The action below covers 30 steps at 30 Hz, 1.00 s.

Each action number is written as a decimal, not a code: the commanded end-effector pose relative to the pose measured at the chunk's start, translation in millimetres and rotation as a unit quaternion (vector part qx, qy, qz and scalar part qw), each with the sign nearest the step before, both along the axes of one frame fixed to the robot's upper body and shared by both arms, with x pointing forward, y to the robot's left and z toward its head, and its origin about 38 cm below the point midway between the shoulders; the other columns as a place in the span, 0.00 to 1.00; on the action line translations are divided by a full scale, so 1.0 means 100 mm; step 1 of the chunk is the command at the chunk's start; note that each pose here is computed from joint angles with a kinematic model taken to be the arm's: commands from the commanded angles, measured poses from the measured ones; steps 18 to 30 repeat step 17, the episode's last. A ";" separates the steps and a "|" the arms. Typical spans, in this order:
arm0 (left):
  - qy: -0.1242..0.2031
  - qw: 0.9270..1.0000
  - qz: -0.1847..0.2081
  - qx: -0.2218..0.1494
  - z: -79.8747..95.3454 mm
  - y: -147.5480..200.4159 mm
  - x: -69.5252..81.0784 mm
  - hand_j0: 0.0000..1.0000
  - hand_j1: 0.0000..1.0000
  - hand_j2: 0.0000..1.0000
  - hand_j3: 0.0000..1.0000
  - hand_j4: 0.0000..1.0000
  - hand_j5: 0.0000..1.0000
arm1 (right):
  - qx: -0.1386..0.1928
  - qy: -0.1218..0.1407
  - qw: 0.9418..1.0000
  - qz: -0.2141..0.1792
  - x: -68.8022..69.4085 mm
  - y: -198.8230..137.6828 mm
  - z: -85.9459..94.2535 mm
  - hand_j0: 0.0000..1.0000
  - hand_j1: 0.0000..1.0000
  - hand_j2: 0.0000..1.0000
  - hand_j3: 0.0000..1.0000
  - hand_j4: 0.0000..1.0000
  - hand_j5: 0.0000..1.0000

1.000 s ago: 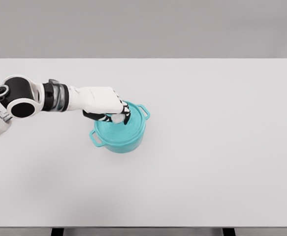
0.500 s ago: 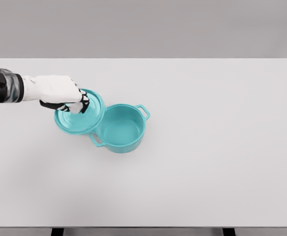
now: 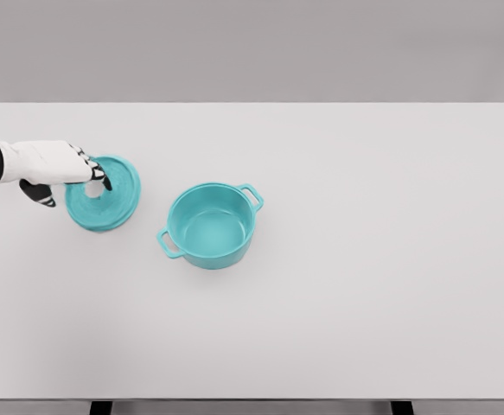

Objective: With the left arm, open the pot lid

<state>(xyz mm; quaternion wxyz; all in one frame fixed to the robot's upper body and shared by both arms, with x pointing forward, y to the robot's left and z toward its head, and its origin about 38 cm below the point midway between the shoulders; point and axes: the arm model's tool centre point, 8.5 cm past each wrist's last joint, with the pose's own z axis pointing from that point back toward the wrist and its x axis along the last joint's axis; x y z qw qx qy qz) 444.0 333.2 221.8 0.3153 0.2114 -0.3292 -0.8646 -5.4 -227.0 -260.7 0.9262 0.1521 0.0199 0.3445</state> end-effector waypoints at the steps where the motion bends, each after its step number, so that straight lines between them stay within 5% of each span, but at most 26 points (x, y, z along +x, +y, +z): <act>1: 0.000 1.000 0.004 0.000 0.00 0.02 0.01 1.00 1.00 1.00 1.00 1.00 1.00 | 0.000 0.000 1.000 0.000 0.00 0.00 0.00 1.00 1.00 1.00 1.00 1.00 1.00; 7: 0.001 1.000 0.019 0.000 0.00 0.11 0.03 1.00 1.00 1.00 1.00 1.00 1.00 | 0.000 0.000 1.000 0.000 0.00 0.00 0.00 1.00 1.00 1.00 1.00 1.00 1.00; 10: 0.004 0.998 0.070 0.011 0.01 0.49 0.07 1.00 1.00 1.00 1.00 1.00 1.00 | 0.000 0.000 1.000 0.000 0.00 0.00 0.00 1.00 1.00 1.00 1.00 1.00 1.00; 13: 0.021 0.986 0.160 -0.029 -0.02 0.97 0.19 1.00 1.00 1.00 1.00 1.00 1.00 | 0.000 0.000 1.000 0.000 0.00 0.00 0.00 1.00 1.00 1.00 1.00 1.00 1.00; 30: 0.022 0.986 0.161 -0.033 -0.04 0.95 0.21 1.00 1.00 1.00 1.00 1.00 1.00 | 0.000 0.000 1.000 0.000 0.00 0.00 0.00 1.00 1.00 1.00 1.00 1.00 1.00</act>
